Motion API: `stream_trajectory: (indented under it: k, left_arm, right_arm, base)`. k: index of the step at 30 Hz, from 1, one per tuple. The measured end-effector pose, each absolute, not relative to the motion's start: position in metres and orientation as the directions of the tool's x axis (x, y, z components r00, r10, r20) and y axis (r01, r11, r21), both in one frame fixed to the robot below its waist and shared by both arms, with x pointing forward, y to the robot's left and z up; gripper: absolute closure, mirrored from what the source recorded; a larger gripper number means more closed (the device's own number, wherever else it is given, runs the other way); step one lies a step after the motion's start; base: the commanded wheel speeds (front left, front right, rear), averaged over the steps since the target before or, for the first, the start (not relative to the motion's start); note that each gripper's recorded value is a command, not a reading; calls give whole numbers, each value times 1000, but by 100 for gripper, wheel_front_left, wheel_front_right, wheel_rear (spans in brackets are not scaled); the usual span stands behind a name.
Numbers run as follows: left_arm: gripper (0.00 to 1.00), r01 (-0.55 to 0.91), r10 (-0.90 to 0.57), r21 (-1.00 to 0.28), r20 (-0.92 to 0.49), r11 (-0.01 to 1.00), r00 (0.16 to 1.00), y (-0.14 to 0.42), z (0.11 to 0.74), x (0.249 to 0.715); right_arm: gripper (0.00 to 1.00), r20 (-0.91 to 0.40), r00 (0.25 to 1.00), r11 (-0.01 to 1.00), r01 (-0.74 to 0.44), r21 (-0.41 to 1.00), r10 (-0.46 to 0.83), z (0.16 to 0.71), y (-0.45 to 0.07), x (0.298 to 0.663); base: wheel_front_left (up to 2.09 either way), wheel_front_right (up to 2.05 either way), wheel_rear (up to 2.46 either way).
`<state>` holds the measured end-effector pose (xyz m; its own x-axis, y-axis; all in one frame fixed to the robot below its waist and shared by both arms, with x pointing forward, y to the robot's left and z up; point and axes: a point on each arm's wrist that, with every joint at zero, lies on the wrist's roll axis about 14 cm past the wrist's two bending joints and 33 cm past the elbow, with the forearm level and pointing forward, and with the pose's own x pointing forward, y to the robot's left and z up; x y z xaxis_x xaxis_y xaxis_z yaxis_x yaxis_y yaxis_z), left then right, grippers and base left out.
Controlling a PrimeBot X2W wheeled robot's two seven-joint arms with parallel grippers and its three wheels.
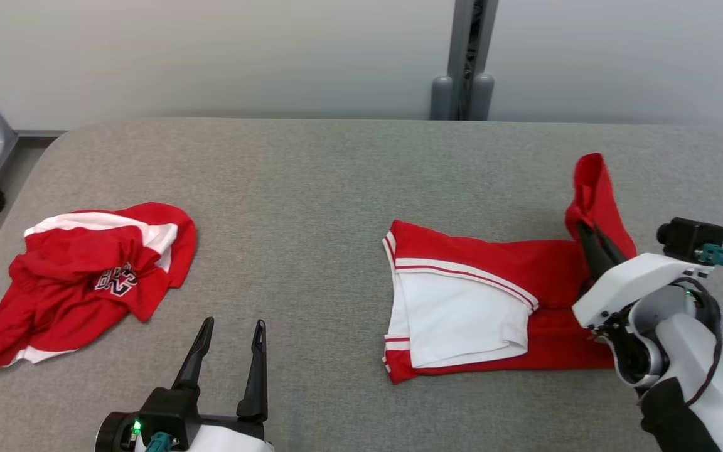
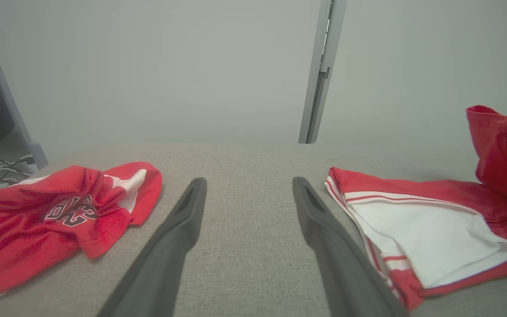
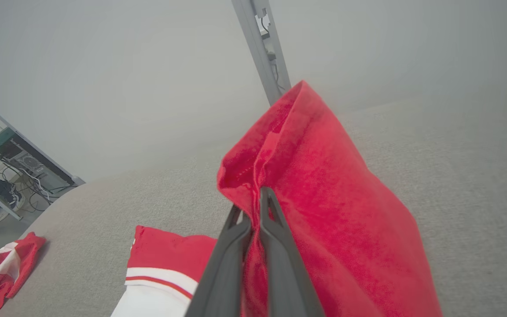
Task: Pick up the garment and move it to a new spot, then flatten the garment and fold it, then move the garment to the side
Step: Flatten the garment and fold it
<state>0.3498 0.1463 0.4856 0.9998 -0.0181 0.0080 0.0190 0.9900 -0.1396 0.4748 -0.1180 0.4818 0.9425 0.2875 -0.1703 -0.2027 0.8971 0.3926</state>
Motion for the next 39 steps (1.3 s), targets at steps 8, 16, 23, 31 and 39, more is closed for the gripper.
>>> stream_trajectory:
  k: [8, 16, 23, 31, 39]
  left_arm:
    - [0, -52, 53, -139, 3, 989, 999, 167, 485, 338]
    - [0, -121, 122, -136, 4, 983, 992, 187, 486, 326]
    - [0, -162, 163, -138, 1, 977, 987, 197, 485, 317]
    - [0, -179, 180, -142, -6, 974, 984, 201, 484, 312]
    - [0, -188, 189, -141, -10, 972, 982, 203, 483, 310]
  right_arm:
    - [100, -136, 887, 819, -335, 467, 440, 484, -39, 464]
    - [100, -165, 826, 764, -398, 507, 539, 470, 12, 445]
    - [100, -211, 791, 758, -416, 502, 574, 453, 30, 435]
    - [100, -263, 754, 747, -414, 521, 602, 433, 43, 422]
    - [0, -278, 736, 732, -409, 545, 618, 426, 54, 416]
  base:
    - [0, 0, 0]
    - [0, 0, 0]
    - [0, 0, 0]
    - [0, 0, 0]
    - [0, 0, 0]
